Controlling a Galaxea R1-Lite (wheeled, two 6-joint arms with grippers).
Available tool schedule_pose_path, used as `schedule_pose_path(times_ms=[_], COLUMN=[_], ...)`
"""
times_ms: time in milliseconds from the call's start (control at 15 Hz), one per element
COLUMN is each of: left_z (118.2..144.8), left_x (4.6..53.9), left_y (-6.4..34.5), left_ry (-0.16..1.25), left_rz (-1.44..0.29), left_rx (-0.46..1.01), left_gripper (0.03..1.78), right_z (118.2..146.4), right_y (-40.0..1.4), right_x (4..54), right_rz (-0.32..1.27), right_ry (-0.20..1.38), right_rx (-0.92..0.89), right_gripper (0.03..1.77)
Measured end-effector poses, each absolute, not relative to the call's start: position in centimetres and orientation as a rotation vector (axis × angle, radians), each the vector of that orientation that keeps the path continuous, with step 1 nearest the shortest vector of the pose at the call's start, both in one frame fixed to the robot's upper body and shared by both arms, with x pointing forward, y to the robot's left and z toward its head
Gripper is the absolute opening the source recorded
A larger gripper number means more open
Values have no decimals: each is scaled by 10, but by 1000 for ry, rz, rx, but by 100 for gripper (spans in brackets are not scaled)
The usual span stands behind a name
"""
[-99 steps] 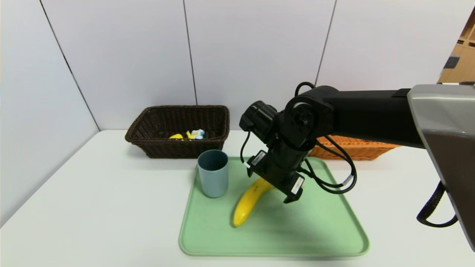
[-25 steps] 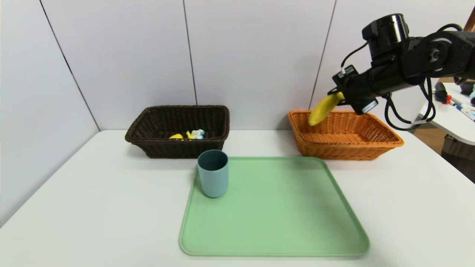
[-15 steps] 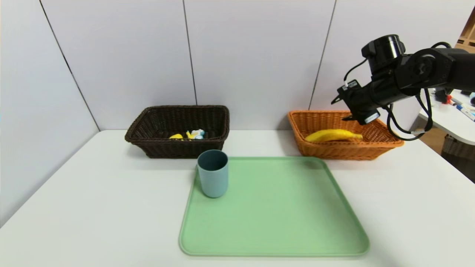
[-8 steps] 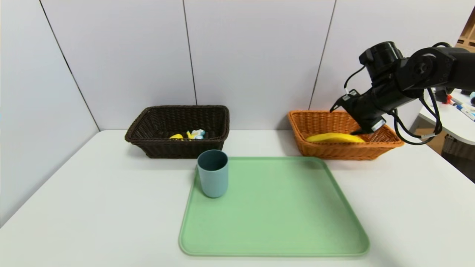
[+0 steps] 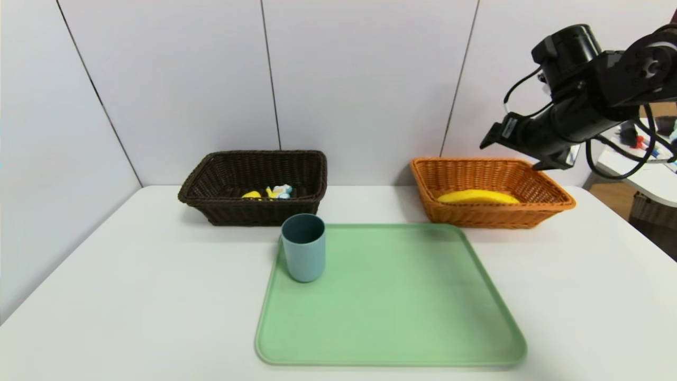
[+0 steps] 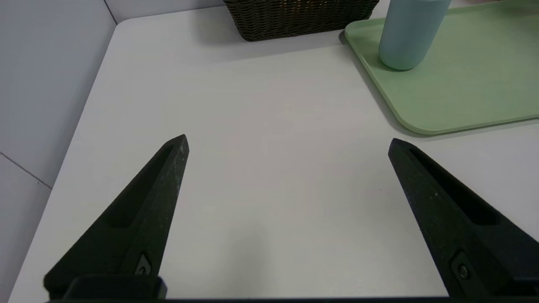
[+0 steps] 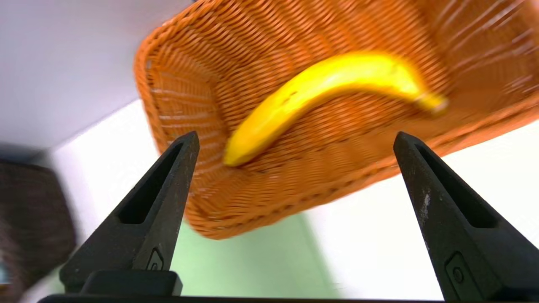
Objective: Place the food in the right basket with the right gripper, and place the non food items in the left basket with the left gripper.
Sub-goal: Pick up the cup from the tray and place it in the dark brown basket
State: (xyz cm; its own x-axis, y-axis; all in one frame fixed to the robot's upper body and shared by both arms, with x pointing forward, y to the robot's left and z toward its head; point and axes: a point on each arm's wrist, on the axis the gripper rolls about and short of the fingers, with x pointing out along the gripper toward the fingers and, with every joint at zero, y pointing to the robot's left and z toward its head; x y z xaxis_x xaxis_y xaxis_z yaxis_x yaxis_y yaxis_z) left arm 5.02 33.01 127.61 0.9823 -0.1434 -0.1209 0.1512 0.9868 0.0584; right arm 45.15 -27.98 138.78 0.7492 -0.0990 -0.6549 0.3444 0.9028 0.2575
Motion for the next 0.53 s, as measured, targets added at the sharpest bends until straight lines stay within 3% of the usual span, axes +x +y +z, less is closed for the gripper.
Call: schedule_pose_path(times_ms=[267, 533], left_z=[1291, 1308], left_x=[56, 71], left_y=[330, 330], left_ry=[134, 171], left_rz=[-152, -168], left_rx=[78, 74], left_gripper=[169, 169], right_z=[1421, 1448], right_y=[-277, -265], right_x=[414, 364], right_rz=[-198, -117], right_ry=[603, 532], right_rx=[114, 90], right_gripper=[164, 167])
